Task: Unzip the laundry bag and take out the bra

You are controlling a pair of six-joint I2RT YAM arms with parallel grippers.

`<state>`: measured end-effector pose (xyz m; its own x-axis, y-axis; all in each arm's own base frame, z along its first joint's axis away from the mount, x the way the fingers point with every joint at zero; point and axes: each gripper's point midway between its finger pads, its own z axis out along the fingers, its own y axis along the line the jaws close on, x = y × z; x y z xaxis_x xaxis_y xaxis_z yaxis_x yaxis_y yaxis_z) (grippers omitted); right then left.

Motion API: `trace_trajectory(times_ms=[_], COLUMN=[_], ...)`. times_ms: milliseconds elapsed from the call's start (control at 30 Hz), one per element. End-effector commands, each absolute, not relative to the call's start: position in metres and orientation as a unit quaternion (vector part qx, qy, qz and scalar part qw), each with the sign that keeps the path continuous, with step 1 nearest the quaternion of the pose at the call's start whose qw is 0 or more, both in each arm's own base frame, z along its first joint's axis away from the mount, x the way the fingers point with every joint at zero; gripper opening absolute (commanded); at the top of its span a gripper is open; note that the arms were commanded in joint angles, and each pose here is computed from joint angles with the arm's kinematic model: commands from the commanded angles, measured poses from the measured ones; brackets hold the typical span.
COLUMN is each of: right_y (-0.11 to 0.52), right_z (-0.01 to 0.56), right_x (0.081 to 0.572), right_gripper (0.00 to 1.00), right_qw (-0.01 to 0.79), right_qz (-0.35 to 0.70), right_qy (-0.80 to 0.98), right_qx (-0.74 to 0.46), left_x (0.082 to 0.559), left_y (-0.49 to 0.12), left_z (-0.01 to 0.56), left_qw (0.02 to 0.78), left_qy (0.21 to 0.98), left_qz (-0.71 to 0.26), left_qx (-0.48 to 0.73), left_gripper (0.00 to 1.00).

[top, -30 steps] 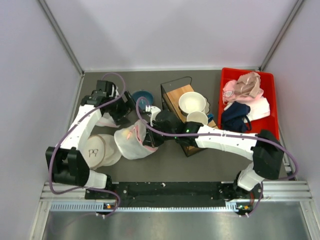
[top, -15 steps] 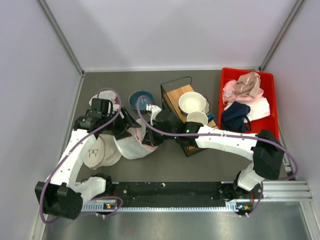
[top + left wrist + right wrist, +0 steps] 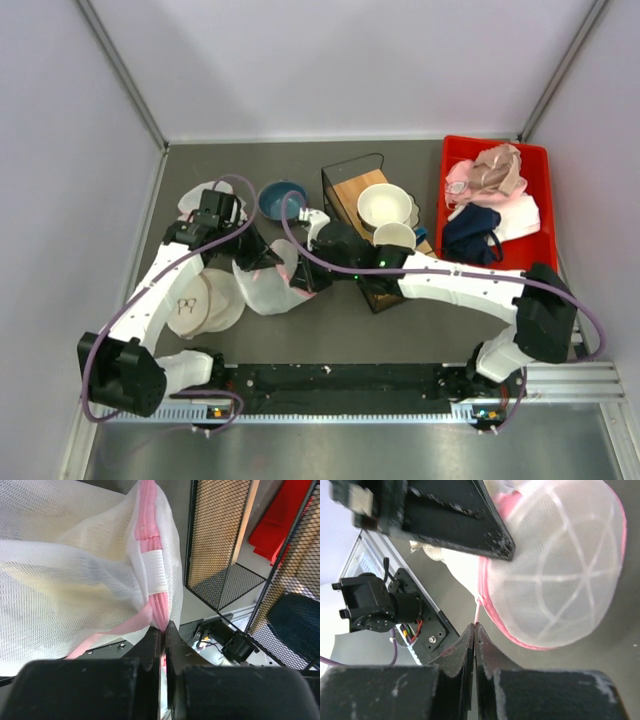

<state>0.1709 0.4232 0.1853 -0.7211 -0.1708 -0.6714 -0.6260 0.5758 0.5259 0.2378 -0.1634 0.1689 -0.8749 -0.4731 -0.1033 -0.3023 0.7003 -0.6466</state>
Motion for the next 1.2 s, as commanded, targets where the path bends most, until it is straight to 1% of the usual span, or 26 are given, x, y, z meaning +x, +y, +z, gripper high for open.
trace_trajectory(times_ms=[0, 33, 100, 267, 333, 400, 433, 467, 500, 533, 567, 667, 900, 1167], right_y=[0.399, 0.393, 0.380, 0.363, 0.365, 0.373, 0.376, 0.382, 0.387, 0.392, 0.400, 0.415, 0.457, 0.471], right_z=[0.200, 0.202, 0.188, 0.175, 0.182, 0.205, 0.211, 0.229, 0.234, 0.241, 0.256, 0.270, 0.278, 0.269], right_x=[0.161, 0.159, 0.156, 0.150, 0.152, 0.158, 0.161, 0.166, 0.170, 0.172, 0.175, 0.190, 0.185, 0.191], right_gripper=[0.00, 0.00, 0.00, 0.00, 0.00, 0.00, 0.07, 0.19, 0.30, 0.46, 0.48, 0.49, 0.50, 0.57], right_qw=[0.308, 0.312, 0.304, 0.301, 0.309, 0.332, 0.340, 0.354, 0.359, 0.365, 0.375, 0.402, 0.399, 0.396], right_qz=[0.382, 0.380, 0.357, 0.336, 0.341, 0.353, 0.355, 0.366, 0.368, 0.376, 0.391, 0.402, 0.483, 0.490], right_qy=[0.835, 0.834, 0.845, 0.849, 0.843, 0.829, 0.826, 0.817, 0.815, 0.810, 0.801, 0.789, 0.740, 0.740], right_qx=[-0.249, -0.250, -0.257, -0.275, -0.277, -0.278, -0.275, -0.269, -0.266, -0.263, -0.256, -0.233, -0.246, -0.236], left_x=[0.262, 0.268, 0.269, 0.277, 0.278, 0.277, 0.277, 0.275, 0.274, 0.273, 0.272, 0.271, 0.266, 0.264], left_y=[-0.156, -0.154, -0.151, -0.152, -0.152, -0.150, -0.149, -0.149, -0.151, -0.152, -0.153, -0.152, -0.153, -0.154], left_z=[0.210, 0.222, 0.230, 0.267, 0.274, 0.275, 0.270, 0.268, 0.266, 0.263, 0.263, 0.269, 0.279, 0.283], left_qw=[0.208, 0.224, 0.228, 0.249, 0.256, 0.261, 0.258, 0.255, 0.250, 0.246, 0.244, 0.251, 0.248, 0.246], left_qy=[0.910, 0.907, 0.908, 0.895, 0.893, 0.892, 0.894, 0.894, 0.894, 0.893, 0.892, 0.890, 0.887, 0.885], left_qz=[-0.312, -0.311, -0.306, -0.337, -0.339, -0.336, -0.332, -0.332, -0.337, -0.341, -0.344, -0.345, -0.351, -0.356], left_qx=[-0.178, -0.173, -0.170, -0.154, -0.150, -0.152, -0.156, -0.159, -0.158, -0.160, -0.162, -0.162, -0.170, -0.173], left_gripper=[0.00, 0.00, 0.00, 0.00, 0.00, 0.00, 0.00, 0.00, 0.00, 0.00, 0.00, 0.00, 0.00, 0.00])
